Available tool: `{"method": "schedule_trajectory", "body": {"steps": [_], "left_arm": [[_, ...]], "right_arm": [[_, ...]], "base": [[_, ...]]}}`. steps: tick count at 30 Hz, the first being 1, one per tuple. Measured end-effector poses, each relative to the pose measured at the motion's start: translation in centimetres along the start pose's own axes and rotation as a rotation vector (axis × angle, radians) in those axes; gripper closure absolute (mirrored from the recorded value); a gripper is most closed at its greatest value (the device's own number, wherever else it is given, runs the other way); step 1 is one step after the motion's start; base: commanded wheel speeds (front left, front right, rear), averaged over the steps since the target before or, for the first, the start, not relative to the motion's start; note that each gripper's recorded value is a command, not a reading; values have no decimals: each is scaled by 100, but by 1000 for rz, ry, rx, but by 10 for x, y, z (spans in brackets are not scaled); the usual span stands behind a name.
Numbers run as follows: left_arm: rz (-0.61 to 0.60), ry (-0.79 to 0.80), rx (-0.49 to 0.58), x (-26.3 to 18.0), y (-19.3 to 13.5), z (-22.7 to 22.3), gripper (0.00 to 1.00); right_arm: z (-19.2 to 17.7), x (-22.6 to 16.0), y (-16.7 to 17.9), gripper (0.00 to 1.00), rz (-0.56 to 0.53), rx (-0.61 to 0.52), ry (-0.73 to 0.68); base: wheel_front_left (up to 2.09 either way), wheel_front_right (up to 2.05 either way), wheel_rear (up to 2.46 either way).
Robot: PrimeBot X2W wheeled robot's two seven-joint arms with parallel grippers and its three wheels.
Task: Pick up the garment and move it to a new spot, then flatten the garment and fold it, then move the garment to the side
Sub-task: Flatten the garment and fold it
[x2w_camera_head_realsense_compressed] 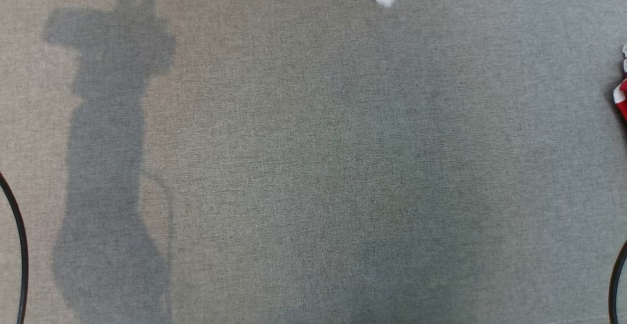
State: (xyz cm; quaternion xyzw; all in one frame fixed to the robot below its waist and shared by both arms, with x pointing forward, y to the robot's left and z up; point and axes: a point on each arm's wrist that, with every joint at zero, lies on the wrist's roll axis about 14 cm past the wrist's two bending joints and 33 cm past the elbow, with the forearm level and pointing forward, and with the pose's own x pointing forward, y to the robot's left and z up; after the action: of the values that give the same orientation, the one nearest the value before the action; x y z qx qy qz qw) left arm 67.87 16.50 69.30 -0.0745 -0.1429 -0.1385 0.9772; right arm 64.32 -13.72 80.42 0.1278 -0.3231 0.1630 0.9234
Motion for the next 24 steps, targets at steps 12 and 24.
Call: {"method": "schedule_trajectory", "body": {"steps": [12, 24], "left_arm": [[42, 252, -201, -28, -7, -125, 100], [199, 452, -431, -204, -23, -227, 100]], "right_arm": [[-120, -46, -6, 100, -12, 58, 288], [-195, -288, 1, 100, -262, 440, 648]], "base": [[0, 0, 0], [0, 0, 0]]}}
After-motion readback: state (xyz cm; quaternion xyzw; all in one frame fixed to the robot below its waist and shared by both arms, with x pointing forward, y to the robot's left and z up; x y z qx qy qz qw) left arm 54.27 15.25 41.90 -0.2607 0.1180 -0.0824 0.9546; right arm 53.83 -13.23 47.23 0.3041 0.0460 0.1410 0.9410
